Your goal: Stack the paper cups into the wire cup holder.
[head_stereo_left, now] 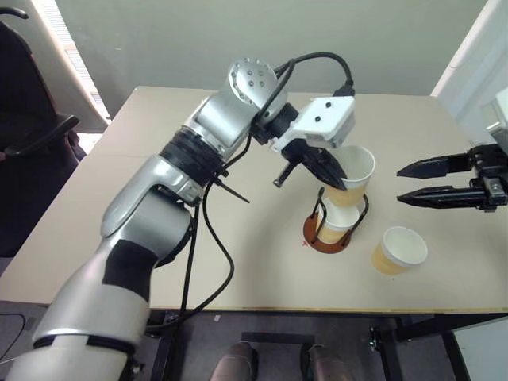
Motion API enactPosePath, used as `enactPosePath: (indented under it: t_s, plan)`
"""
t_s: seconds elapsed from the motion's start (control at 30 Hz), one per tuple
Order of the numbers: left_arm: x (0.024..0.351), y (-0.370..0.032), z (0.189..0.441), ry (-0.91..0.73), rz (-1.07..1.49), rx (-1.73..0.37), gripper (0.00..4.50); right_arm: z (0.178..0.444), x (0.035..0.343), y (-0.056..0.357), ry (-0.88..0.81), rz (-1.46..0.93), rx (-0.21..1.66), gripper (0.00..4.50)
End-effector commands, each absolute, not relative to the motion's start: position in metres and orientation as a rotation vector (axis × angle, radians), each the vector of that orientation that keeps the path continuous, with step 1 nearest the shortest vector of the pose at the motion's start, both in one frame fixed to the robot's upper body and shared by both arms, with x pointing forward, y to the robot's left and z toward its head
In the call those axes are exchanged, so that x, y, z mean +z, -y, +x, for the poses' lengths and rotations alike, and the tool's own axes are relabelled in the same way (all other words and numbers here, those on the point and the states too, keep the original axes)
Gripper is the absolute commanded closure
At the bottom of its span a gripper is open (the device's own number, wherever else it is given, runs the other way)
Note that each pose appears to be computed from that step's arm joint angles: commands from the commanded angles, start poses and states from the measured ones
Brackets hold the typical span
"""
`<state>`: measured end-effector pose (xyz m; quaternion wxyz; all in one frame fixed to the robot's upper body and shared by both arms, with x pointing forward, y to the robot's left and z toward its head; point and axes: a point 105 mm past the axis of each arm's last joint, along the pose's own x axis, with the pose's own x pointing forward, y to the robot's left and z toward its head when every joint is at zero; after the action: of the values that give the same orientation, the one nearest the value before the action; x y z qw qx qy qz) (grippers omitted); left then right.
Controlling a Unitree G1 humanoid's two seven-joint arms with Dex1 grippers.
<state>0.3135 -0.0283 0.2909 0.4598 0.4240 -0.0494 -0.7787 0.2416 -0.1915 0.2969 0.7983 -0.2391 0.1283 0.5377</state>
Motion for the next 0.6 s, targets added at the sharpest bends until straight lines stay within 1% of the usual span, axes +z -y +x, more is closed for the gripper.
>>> enactPosePath:
  t_s: [0.03, 0.3, 0.5, 0.6]
  plan:
    - [0.292, 0.028, 0.309, 0.119, 1.094, -1.949, 4.46, 0.234, 0.311, 0.193, -0.226, -0.548, 1.118, 2.21]
    - [0.268, 0.038, 0.312, 0.064, 1.074, -1.986, 4.46, 0.231, 0.309, 0.19, -0.221, -0.539, 1.112, 2.21]
    - [0.258, 0.045, 0.315, 0.04, 1.086, -1.983, 4.46, 0.23, 0.308, 0.19, -0.229, -0.528, 1.105, 2.21]
    - [0.262, 0.045, 0.317, 0.026, 1.109, -1.964, 3.87, 0.23, 0.307, 0.191, -0.24, -0.527, 1.092, 2.21]
